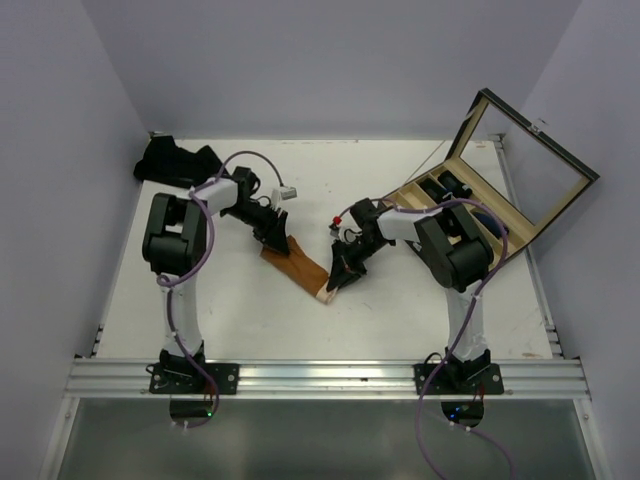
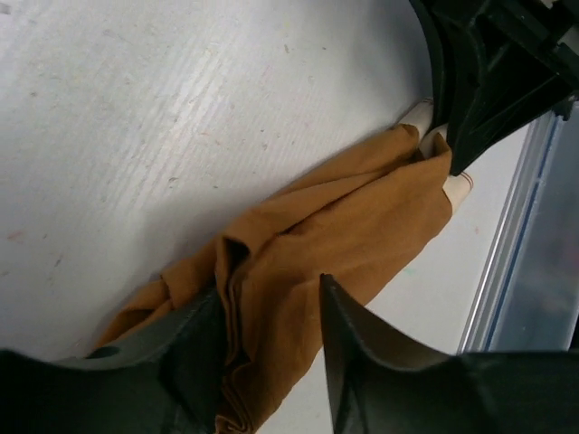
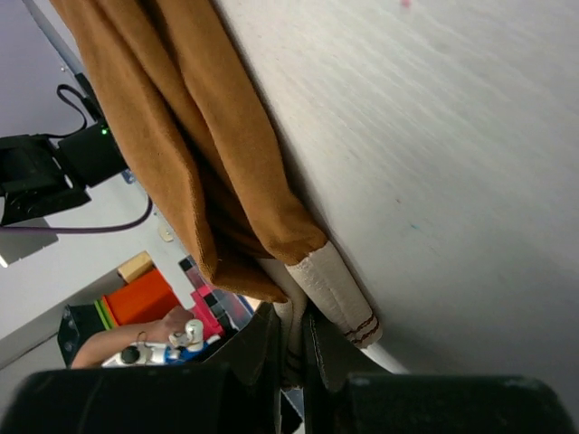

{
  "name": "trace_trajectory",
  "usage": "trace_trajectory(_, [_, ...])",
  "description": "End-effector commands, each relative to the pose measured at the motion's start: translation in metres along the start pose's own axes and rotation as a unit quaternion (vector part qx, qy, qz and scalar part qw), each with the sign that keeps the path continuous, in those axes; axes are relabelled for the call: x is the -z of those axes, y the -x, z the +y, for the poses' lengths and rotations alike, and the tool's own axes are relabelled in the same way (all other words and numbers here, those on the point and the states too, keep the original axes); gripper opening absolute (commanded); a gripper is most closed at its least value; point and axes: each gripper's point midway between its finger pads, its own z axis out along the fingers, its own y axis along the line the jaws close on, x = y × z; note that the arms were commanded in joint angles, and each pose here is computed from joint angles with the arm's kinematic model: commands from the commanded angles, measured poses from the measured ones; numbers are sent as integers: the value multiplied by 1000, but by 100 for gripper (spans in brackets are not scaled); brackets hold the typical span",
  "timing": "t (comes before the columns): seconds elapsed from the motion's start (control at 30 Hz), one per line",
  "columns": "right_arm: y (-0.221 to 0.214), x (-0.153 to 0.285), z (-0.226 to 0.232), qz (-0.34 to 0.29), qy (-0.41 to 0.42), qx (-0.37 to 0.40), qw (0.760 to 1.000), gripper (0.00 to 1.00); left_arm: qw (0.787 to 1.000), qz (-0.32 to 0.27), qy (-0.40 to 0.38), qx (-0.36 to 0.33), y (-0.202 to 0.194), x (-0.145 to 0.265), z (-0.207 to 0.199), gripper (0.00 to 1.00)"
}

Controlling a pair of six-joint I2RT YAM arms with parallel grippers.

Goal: Roll the underwear
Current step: Fold the underwear

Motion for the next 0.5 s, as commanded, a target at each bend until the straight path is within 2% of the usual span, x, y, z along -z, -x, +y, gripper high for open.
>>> trace_trajectory(0.0, [-7, -16, -44, 15, -85, -6, 996, 0, 989, -3, 137, -57, 13, 23, 50, 52])
trace_trajectory(0.07, [-9, -17, -45, 18, -83, -14, 996, 0, 984, -31, 160, -67, 31, 36, 51, 58])
trace_trajectory(0.13, [-10, -19, -44, 17, -78, -23, 997, 0, 978, -63, 180, -85, 52, 56, 46, 59])
trace_trajectory(0.27, [-10, -22, -40, 12, -61, -34, 997, 0, 953, -177, 223, -103, 98, 122, 34, 60])
trace_trajectory(0.37, [-12, -27, -37, 13, -45, -59, 997, 0, 950, -223, 184, -116, 104, 142, 13, 57])
trace_trajectory(0.47, [-11, -32, -38, 13, -38, -73, 997, 0, 964, -224, 78, -116, 91, 125, -31, 48])
